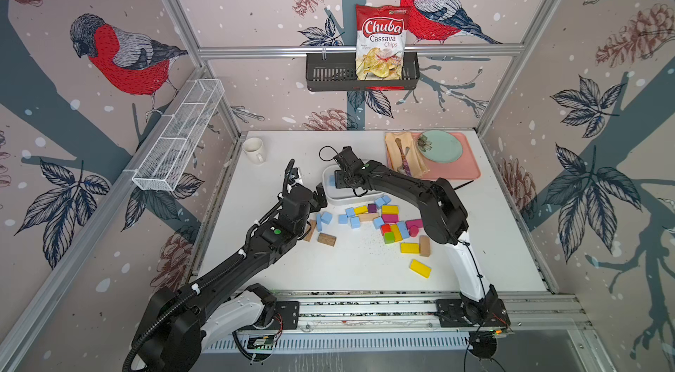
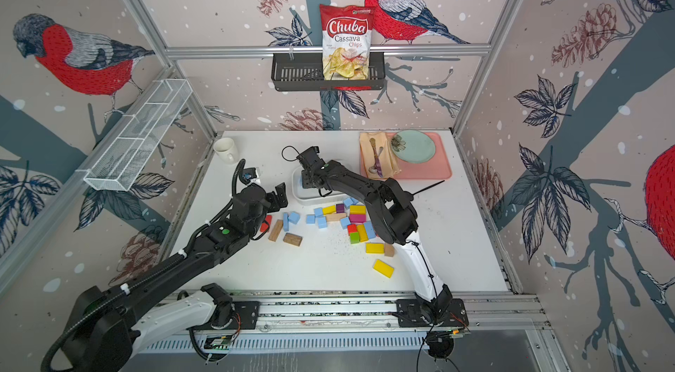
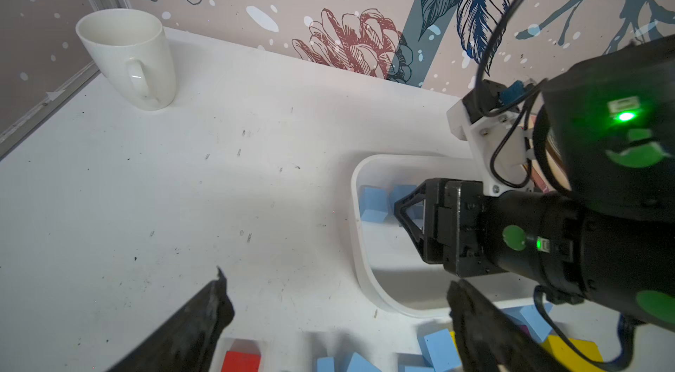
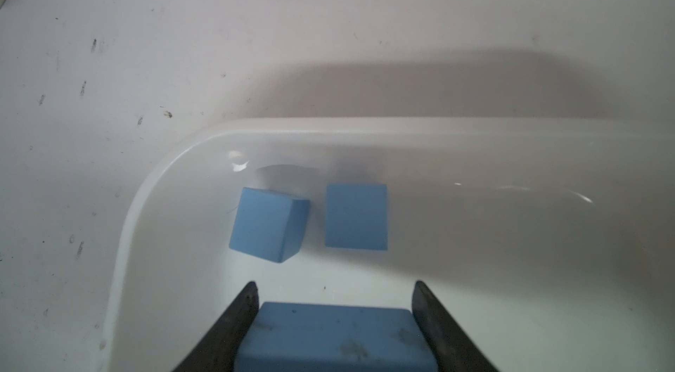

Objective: Pick out the blue building blocks
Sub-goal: Place the building block in the storage box.

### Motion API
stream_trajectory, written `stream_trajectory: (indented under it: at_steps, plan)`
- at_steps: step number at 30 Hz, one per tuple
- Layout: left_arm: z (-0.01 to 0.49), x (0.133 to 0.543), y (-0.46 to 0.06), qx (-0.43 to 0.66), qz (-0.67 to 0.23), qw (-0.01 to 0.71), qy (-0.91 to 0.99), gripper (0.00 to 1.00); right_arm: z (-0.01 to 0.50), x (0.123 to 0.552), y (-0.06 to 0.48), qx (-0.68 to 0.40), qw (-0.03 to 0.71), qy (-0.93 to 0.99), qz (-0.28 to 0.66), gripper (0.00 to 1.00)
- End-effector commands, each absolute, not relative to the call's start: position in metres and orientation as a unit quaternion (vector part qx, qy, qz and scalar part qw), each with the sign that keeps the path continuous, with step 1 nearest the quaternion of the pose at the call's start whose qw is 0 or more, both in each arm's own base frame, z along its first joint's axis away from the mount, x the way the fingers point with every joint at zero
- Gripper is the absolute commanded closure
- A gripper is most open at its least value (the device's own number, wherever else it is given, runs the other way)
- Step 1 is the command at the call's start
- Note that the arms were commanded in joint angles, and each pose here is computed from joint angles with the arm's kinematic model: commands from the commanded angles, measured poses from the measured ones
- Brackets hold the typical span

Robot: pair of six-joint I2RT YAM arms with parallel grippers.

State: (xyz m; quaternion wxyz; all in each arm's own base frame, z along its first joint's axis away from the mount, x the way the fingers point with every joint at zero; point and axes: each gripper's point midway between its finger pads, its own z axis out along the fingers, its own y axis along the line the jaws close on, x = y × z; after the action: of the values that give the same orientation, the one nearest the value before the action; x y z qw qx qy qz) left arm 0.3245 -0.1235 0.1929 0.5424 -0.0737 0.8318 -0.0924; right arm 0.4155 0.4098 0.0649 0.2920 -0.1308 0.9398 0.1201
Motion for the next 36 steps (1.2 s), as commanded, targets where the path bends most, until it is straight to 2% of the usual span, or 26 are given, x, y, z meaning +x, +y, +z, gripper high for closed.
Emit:
stream_trajectory:
  at_steps: [1, 13, 22, 28, 36]
  plan:
    - [0.204, 0.329, -0.124, -0.088, -0.106, 0.561, 0.816, 0.04, 0.055, 0.413, 0.416, -0.142, 0.276, 0.943, 0.123, 0.47]
    - [0.198, 0.328, -0.127, -0.086, -0.113, 0.557, 0.818, 0.04, 0.028, 0.416, 0.427, -0.15, 0.256, 0.947, 0.123, 0.39]
    - [0.198, 0.328, -0.126, -0.09, -0.115, 0.557, 0.818, 0.04, 0.028, 0.414, 0.437, -0.151, 0.246, 0.947, 0.144, 0.19]
    - [0.198, 0.329, -0.127, -0.093, -0.116, 0.554, 0.819, 0.04, 0.051, 0.414, 0.44, -0.147, 0.251, 0.942, 0.168, 0.13]
    - [0.188, 0.325, -0.125, -0.103, -0.115, 0.532, 0.833, 0.04, 0.119, 0.408, 0.436, -0.143, 0.294, 0.922, 0.206, 0.07]
